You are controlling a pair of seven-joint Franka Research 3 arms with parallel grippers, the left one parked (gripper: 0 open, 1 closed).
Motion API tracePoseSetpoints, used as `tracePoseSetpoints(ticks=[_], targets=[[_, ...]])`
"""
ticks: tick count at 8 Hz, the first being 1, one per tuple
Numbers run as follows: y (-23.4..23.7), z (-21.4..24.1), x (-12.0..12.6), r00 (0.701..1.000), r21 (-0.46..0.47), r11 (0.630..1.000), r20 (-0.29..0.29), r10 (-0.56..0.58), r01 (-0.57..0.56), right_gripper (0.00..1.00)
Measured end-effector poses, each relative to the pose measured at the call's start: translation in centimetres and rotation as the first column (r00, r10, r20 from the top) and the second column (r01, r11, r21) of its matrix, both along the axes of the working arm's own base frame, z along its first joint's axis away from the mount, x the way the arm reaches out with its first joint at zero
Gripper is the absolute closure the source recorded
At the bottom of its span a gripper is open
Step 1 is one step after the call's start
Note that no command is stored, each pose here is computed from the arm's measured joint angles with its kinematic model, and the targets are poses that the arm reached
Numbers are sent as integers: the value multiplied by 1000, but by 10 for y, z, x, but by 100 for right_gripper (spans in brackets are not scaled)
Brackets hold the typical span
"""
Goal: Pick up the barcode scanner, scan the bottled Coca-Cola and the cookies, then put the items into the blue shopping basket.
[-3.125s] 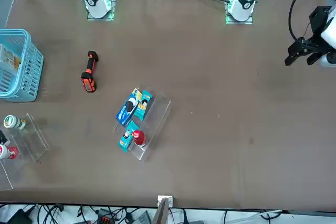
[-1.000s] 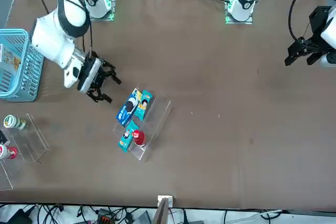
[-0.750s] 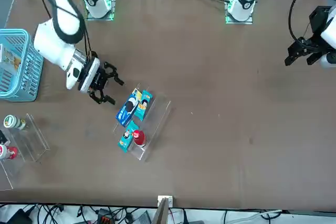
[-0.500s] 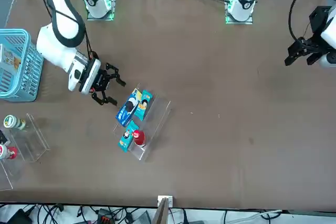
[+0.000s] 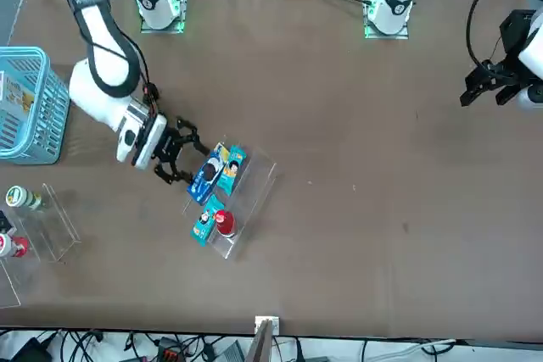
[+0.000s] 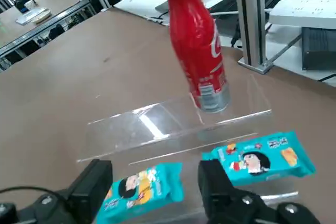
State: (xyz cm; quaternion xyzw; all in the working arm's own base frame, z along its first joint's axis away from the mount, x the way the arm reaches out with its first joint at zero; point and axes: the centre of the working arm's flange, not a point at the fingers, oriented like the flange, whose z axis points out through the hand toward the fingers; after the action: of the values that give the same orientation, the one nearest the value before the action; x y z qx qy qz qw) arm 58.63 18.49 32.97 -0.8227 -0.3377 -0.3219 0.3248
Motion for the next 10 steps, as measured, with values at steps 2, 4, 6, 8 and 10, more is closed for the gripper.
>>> tracePoseSetpoints(ticks=[2, 4, 6, 8, 10], targets=[[16, 0, 13, 998, -22, 1000, 59, 8, -6, 0], [34, 3, 21, 991, -45, 998, 128, 48, -42, 0], [35, 2, 33, 986, -45, 998, 157, 55, -49, 0], [25, -6, 50, 985, -58, 998, 170, 41, -32, 0], [29, -18, 63, 985, -42, 999, 167, 30, -23, 0]])
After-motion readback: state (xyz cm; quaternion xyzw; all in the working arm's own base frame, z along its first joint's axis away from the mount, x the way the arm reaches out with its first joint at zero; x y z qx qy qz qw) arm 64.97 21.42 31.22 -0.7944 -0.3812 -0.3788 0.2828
